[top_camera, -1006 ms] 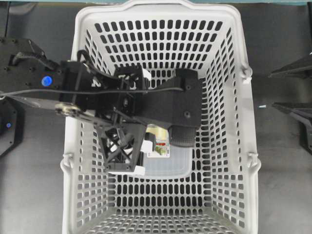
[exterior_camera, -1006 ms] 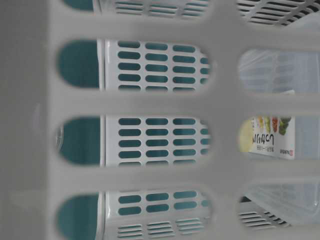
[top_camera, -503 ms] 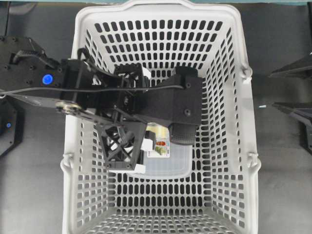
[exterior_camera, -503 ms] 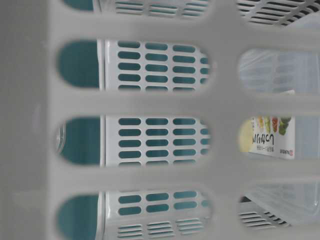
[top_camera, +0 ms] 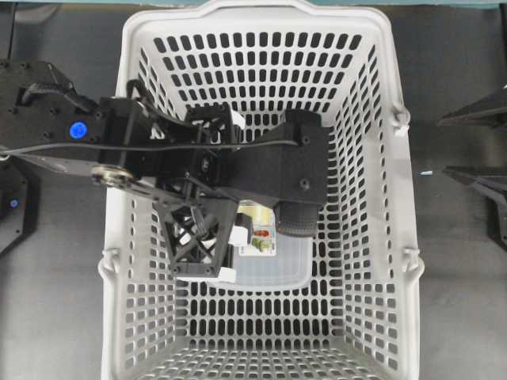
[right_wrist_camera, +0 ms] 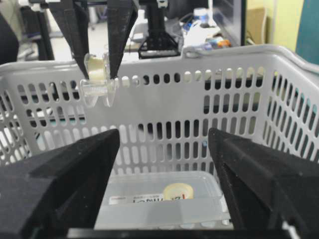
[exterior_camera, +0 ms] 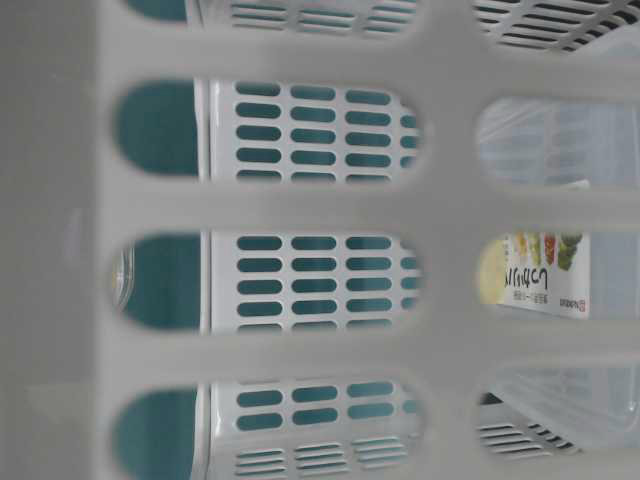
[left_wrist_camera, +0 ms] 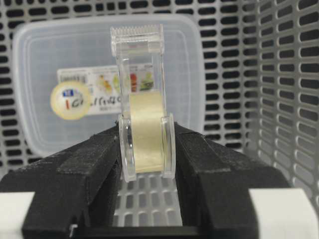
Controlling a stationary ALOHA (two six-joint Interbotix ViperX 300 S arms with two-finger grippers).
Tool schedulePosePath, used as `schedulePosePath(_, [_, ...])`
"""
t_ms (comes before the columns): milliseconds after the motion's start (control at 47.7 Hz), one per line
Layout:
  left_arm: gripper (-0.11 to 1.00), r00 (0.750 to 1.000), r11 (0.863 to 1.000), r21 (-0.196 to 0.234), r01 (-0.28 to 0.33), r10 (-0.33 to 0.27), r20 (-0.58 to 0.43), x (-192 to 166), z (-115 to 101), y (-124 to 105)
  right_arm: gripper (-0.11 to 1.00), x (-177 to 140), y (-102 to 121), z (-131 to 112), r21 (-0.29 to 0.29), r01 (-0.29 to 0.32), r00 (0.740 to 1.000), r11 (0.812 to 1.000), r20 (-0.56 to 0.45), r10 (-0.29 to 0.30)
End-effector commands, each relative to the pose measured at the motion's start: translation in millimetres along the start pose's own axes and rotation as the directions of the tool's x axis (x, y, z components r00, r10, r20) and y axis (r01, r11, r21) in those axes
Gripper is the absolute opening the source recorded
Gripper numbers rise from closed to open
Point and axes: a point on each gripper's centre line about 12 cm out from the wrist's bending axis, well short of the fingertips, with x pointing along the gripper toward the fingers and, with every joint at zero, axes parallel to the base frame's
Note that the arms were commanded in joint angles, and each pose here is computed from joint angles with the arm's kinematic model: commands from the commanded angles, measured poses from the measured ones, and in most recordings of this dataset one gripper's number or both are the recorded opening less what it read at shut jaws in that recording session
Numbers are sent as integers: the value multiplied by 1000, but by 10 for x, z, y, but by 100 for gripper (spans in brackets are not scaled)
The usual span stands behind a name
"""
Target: Pick up the tape dispenser from the shopping basket with the left arm.
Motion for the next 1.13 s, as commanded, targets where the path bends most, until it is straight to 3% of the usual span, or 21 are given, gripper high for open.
schedulePosePath(0, [29, 999, 1000, 1, 2, -2, 37, -148, 11, -4, 69, 12, 6, 19, 3, -3, 1000, 1000, 4, 3])
schedulePosePath(1111, [29, 998, 1000, -1, 8, -8, 61, -80, 50, -38, 69, -8, 6, 12, 3, -3, 1000, 1000, 8, 3])
